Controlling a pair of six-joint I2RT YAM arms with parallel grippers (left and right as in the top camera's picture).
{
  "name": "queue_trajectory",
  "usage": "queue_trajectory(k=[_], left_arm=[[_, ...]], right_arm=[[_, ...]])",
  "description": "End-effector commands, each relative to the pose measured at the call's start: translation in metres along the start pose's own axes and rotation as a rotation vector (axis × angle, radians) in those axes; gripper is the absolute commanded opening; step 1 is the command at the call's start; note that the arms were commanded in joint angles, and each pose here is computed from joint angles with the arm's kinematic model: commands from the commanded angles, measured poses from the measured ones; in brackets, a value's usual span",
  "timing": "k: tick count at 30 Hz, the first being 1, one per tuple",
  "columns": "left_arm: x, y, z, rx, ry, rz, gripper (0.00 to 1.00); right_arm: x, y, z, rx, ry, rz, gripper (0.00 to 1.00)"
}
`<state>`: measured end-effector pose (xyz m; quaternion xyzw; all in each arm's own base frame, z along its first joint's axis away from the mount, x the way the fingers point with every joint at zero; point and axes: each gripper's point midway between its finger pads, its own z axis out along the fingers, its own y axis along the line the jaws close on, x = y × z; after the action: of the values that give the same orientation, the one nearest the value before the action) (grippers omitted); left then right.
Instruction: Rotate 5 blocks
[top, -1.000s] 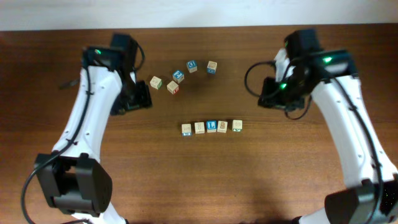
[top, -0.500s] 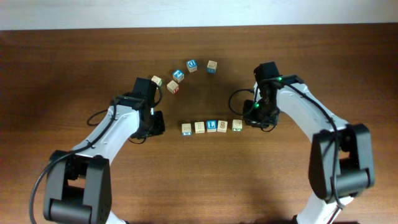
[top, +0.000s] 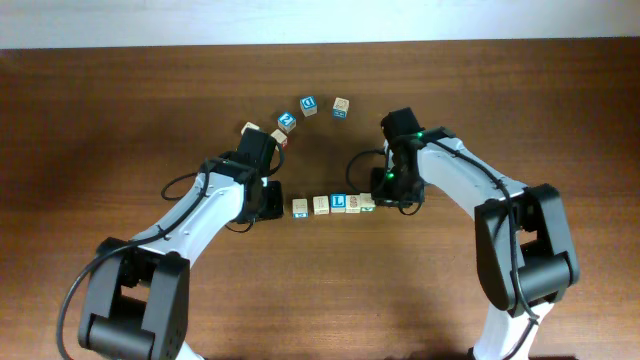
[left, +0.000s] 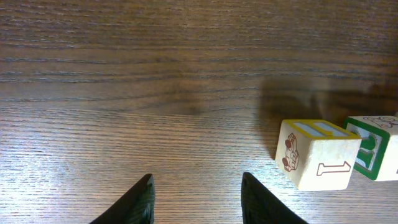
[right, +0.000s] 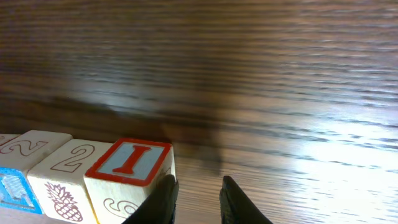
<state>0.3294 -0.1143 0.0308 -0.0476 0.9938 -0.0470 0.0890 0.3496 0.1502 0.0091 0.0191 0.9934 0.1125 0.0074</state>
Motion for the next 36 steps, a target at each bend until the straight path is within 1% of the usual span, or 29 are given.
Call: queue_trajectory(k=[1,6,13,14,15,17,18,20,23,24,26,29,32,33,36], left_arm=[[0.006,0.001,0.006,-0.002,0.024,-0.013,0.42],[0.005,0.001,0.006,-0.003,0.023,-0.012,0.42],[-0.005,0.002,0.006,-0.014,-0.025,-0.012,0.43],[-0.008,0.005,0.005,-0.032,-0.036,-0.012,0.43],[-0.01,0.005,0.005,-0.03,-0.046,-0.013,0.43],[-0.032,0.009,-0.006,-0.02,-0.09,-0.01,0.43],[-0.047,0.012,-0.017,-0.016,-0.12,-0.002,0.45],[-0.09,0.024,-0.053,-0.022,-0.212,-0.035,0.48],[-0.137,0.047,-0.1,-0.042,-0.345,-0.11,0.55],[-0.15,0.059,-0.113,-0.043,-0.384,-0.141,0.57],[-0.165,0.092,-0.13,-0.061,-0.429,-0.216,0.57],[-0.164,0.129,-0.131,-0.092,-0.419,-0.292,0.56],[-0.16,0.138,-0.131,-0.102,-0.407,-0.31,0.56],[-0.16,0.138,-0.131,-0.102,-0.406,-0.31,0.57],[-0.159,0.138,-0.13,-0.102,-0.402,-0.311,0.57]], right_arm=[[0.003,0.005,0.007,0.006,0.005,-0.006,0.25],[0.002,0.016,0.008,-0.03,-0.002,-0.024,0.25],[0.006,0.028,0.01,-0.03,-0.003,-0.062,0.25],[0.006,0.028,0.01,-0.03,-0.003,-0.061,0.26],[0.006,0.028,0.008,-0.03,-0.002,-0.06,0.31],[0.004,0.032,-0.005,-0.023,0.012,-0.079,0.38],[0.001,0.034,-0.013,-0.02,0.015,-0.082,0.4],[-0.008,0.042,-0.038,-0.008,0.005,-0.1,0.43],[-0.016,0.056,-0.064,-0.007,-0.02,-0.127,0.43],[-0.015,0.068,-0.066,-0.02,-0.025,-0.15,0.43],[0.002,0.103,-0.06,-0.036,-0.022,-0.193,0.41],[0.025,0.146,-0.048,0.007,-0.074,-0.2,0.35],[0.042,0.171,-0.042,0.067,-0.149,-0.189,0.26],[0.048,0.18,-0.037,0.087,-0.176,-0.193,0.19],[0.058,0.189,-0.018,0.106,-0.166,-0.223,0.09]])
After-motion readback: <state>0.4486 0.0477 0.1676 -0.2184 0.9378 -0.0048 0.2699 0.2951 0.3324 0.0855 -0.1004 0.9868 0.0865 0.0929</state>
